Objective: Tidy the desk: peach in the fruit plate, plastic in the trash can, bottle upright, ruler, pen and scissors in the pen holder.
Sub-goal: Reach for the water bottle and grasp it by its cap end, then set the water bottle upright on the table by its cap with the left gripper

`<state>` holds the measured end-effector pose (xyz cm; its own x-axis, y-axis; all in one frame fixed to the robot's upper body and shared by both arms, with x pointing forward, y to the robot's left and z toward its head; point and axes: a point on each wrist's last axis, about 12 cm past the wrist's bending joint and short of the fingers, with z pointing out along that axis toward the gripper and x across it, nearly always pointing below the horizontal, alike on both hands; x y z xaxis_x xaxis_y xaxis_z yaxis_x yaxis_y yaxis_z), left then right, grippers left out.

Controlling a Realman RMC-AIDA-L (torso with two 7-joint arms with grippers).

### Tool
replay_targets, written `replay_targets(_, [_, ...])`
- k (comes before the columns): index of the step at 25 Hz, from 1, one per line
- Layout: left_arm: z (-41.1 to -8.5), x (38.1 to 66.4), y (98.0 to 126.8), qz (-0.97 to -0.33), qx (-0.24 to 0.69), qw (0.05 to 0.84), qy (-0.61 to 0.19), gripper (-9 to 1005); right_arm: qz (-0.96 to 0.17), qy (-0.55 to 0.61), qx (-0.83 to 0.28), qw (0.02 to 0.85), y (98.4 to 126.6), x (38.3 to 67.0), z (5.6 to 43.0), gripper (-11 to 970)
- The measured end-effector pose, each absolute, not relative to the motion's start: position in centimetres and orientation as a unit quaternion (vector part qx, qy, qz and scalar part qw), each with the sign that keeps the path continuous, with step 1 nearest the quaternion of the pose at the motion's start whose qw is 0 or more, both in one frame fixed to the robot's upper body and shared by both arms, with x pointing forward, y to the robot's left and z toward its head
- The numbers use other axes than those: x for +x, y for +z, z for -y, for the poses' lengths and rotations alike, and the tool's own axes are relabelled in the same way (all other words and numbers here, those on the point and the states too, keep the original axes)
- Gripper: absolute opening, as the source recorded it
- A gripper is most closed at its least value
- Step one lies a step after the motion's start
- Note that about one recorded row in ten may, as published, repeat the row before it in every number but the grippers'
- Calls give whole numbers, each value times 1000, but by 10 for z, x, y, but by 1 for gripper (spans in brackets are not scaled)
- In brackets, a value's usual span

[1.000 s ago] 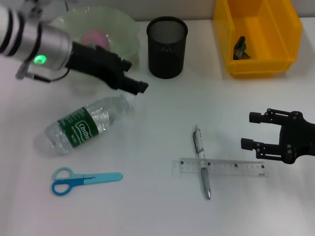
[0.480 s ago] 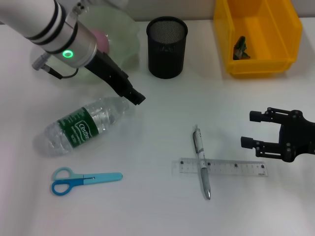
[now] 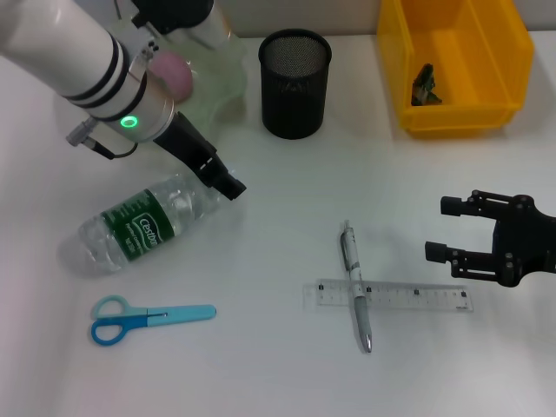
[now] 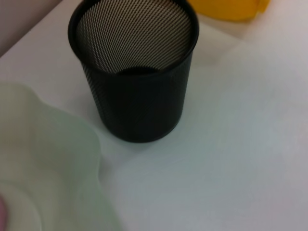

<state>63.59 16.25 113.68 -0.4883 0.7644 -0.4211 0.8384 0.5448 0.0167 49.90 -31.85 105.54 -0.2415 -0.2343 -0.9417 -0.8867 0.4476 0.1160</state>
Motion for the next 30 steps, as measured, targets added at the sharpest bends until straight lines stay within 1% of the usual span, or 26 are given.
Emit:
replay_targets(4, [-164, 636, 1129, -859, 466, 193, -89, 644, -708, 346, -395, 471, 1055, 499, 318, 740])
replay_targets(11, [-163, 634, 1123, -856, 476, 188, -80, 639, -709, 346, -395, 471, 1055, 499, 319, 740])
replay_targets(23, [-158, 633, 1123, -849, 487, 192, -72, 632, -710, 346, -391, 473, 1056, 498, 320, 740])
replay_targets(28, [-155, 632, 1132, -843, 490, 206, -84, 446, -710, 345, -389, 474, 1055, 498, 321, 740])
replay_targets(30, [-155, 630, 1140, -838, 488, 222, -101, 446, -710, 345, -389, 474, 1055, 498, 321, 740])
